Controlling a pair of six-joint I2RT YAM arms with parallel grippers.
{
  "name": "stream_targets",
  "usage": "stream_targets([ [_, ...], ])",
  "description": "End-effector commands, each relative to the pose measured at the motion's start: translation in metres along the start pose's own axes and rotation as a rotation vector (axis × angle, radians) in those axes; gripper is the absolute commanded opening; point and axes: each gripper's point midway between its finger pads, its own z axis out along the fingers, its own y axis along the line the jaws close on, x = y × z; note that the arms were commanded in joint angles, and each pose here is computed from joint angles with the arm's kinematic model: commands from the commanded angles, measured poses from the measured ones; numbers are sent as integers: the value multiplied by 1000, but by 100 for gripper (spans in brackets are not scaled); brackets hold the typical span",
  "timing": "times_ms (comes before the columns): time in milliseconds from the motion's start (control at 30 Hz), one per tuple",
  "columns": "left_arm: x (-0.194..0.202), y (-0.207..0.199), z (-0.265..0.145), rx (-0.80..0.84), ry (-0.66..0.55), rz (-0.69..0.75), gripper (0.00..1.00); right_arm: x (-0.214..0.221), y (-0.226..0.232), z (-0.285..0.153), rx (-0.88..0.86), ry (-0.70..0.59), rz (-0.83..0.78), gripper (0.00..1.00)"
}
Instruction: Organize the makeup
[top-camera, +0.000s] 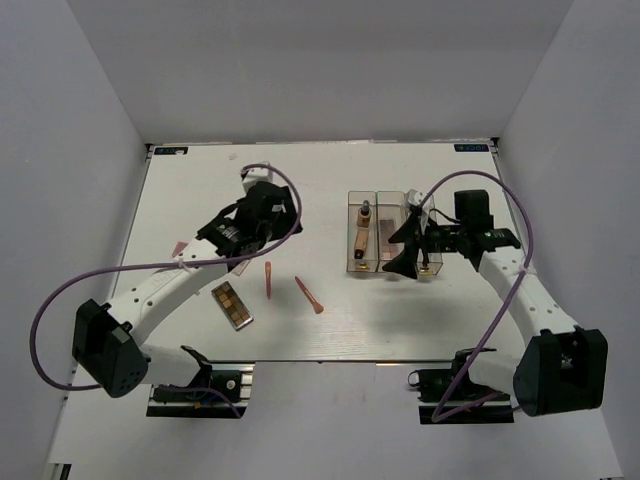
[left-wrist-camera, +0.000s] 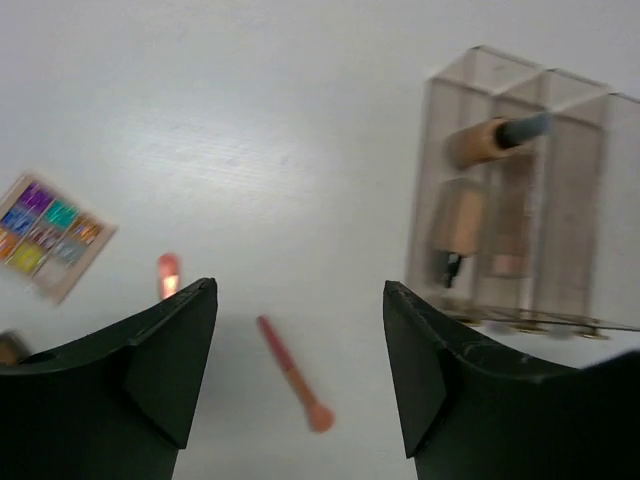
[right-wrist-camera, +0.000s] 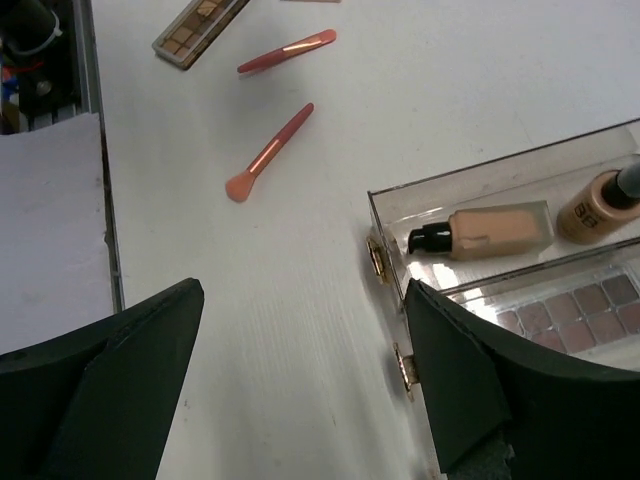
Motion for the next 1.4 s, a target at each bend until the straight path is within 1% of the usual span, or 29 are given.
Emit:
stream_targets([
  [0, 18, 58, -15, -164, 65, -36, 78, -15, -2, 9, -37, 32, -65, 88],
  [33, 19, 75, -15, -215, 74, -55, 79, -14, -2, 11, -41, 49, -49, 88],
  [67, 33, 93, -16, -271, 120, -56, 81, -10, -4, 17, -46, 72, -34, 88],
  [100, 38, 104, -16, -307, 134, -96, 83, -13, -4, 21, -49, 80, -28, 88],
  [133, 41, 123, -16, -362, 151, -131, 84, -12, -6, 24, -42, 86, -26, 88],
  [167, 56, 134, -15, -384, 194, -161, 84, -11, -8, 27, -37, 99, -21, 88],
  [233, 65, 151, -12, -423, 218, -247, 84, -12, -7, 32, -36, 104, -32, 88],
  [267, 73, 167, -11, -457, 243, -300, 84, -11, -8, 35, -23, 113, -35, 88],
  [333, 75, 186, -8, -515, 233, -411, 84, -8, -8, 39, -10, 129, -29, 87],
  [433, 65, 201, -7, -567, 204, -461, 84, -4, -8, 42, 8, 145, -11, 85],
  [467, 65, 207, -4, -602, 212, -466, 84, -4, -11, 44, 25, 150, -19, 85],
  [500, 51, 215, -3, -632, 175, -492, 84, -2, -11, 45, 30, 154, -13, 82],
  [533, 50, 220, -3, -664, 178, -496, 84, -1, -10, 46, 33, 156, -12, 79],
  [567, 49, 232, 1, -707, 185, -506, 84, -1, -10, 47, 36, 157, -12, 72],
  [633, 39, 236, 8, -720, 178, -522, 84, 1, -10, 50, 32, 164, -9, 66],
  [667, 43, 242, 15, -743, 200, -526, 84, 1, -10, 50, 32, 165, -6, 60],
  [700, 43, 248, 18, -752, 211, -551, 85, 1, -9, 51, 32, 167, -4, 59],
  [833, 43, 265, 32, -799, 254, -598, 86, 3, -12, 53, 43, 178, 5, 58],
  [867, 43, 268, 33, -806, 259, -605, 89, 4, -13, 52, 51, 182, 5, 59],
  [933, 44, 277, 38, -814, 268, -634, 91, 5, -14, 52, 58, 184, 4, 60],
  [967, 44, 279, 38, -813, 268, -636, 94, 6, -14, 52, 58, 188, 6, 62],
  [1100, 43, 290, 46, -808, 278, -657, 98, 11, -14, 53, 58, 199, 16, 65],
  [1133, 46, 294, 50, -810, 294, -666, 98, 11, -14, 54, 57, 199, 15, 66],
  [1367, 46, 317, 61, -838, 293, -700, 98, 11, -15, 55, 47, 205, 29, 66],
])
